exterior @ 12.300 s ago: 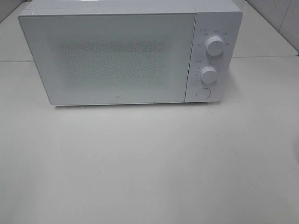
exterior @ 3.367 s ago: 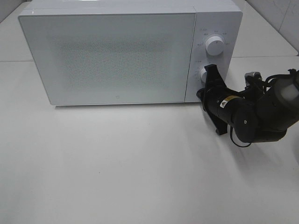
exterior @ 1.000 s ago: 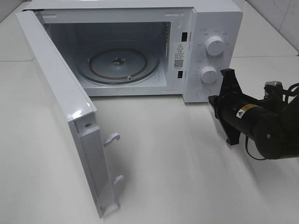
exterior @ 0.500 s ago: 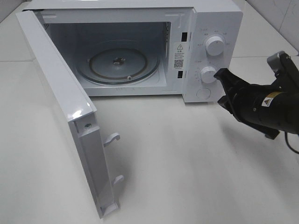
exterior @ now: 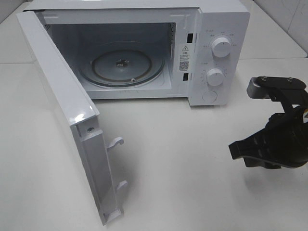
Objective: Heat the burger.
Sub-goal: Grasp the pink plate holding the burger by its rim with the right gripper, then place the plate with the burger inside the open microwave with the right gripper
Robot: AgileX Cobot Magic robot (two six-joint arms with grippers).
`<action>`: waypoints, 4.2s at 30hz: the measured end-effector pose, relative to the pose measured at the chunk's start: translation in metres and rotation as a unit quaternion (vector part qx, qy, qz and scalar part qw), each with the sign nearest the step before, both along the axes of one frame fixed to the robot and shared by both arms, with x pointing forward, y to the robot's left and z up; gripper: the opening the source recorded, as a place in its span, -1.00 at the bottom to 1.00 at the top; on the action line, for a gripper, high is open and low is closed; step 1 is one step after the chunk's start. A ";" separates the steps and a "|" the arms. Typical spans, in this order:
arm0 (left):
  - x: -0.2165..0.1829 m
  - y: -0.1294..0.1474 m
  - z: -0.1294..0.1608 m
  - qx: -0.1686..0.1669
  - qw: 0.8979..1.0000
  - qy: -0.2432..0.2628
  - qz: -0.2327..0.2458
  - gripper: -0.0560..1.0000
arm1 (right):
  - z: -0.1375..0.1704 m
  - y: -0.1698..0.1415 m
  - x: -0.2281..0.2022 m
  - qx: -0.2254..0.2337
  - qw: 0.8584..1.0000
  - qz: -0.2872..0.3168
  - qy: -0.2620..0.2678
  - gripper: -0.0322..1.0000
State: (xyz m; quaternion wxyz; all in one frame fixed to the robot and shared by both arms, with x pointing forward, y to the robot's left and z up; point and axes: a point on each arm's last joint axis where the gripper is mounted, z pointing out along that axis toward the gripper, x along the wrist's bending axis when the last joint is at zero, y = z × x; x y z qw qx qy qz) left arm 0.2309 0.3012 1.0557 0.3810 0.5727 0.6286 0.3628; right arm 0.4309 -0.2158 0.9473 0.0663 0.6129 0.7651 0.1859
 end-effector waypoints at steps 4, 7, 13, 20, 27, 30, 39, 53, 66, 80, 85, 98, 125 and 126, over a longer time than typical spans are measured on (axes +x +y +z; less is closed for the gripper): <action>0.000 0.000 0.000 0.000 1.000 0.000 0.000 0.98 | 0.007 -0.003 0.002 -0.044 0.998 0.030 0.014 -0.08; 0.000 0.000 0.000 0.000 1.000 0.000 0.000 0.98 | 0.013 -0.005 0.006 -0.067 0.997 0.041 0.014 0.51; 0.000 0.000 0.000 0.000 1.000 0.000 0.000 0.98 | 0.014 -0.018 0.017 -0.122 0.990 0.043 0.049 0.95; 0.000 0.000 0.000 0.000 1.000 0.000 0.000 0.98 | 0.006 -0.052 0.036 -0.162 0.982 -0.008 0.097 0.97; 0.000 0.000 0.000 0.000 1.000 0.000 0.000 0.98 | 0.001 -0.085 0.055 -0.177 0.976 -0.059 0.112 0.96; 0.000 0.000 0.000 0.000 1.000 0.000 0.000 0.98 | -0.008 -0.101 0.062 -0.174 0.973 -0.086 0.121 0.94; 0.000 0.000 0.000 0.000 1.000 0.000 0.000 0.98 | -0.036 -0.122 0.066 -0.170 0.966 -0.101 0.165 0.89; 0.000 0.000 0.000 0.000 1.000 0.000 0.000 0.98 | -0.060 -0.137 0.067 -0.154 0.960 -0.125 0.196 0.79; 0.000 0.000 0.000 0.000 1.000 0.000 0.000 0.98 | -0.067 -0.135 0.072 -0.139 0.964 -0.117 0.196 0.62; 0.000 0.000 0.000 0.000 1.000 0.000 0.000 0.98 | -0.063 -0.137 0.070 -0.146 0.961 -0.101 0.214 -0.74; 0.000 0.000 0.000 0.000 1.000 0.000 0.000 0.98 | -0.063 -0.137 0.070 -0.146 0.960 -0.101 0.215 -0.74; 0.000 0.000 0.000 0.000 1.000 0.000 0.000 0.98 | -0.063 -0.133 0.071 -0.146 0.958 -0.115 0.217 -0.74; 0.000 0.000 0.000 0.000 1.000 0.000 0.000 0.98 | -0.016 -0.038 0.019 -0.288 0.944 0.037 0.155 -0.87; 0.000 0.000 0.000 0.000 1.000 0.000 0.000 0.98 | -0.015 -0.032 0.008 -0.302 0.940 0.056 0.148 -0.87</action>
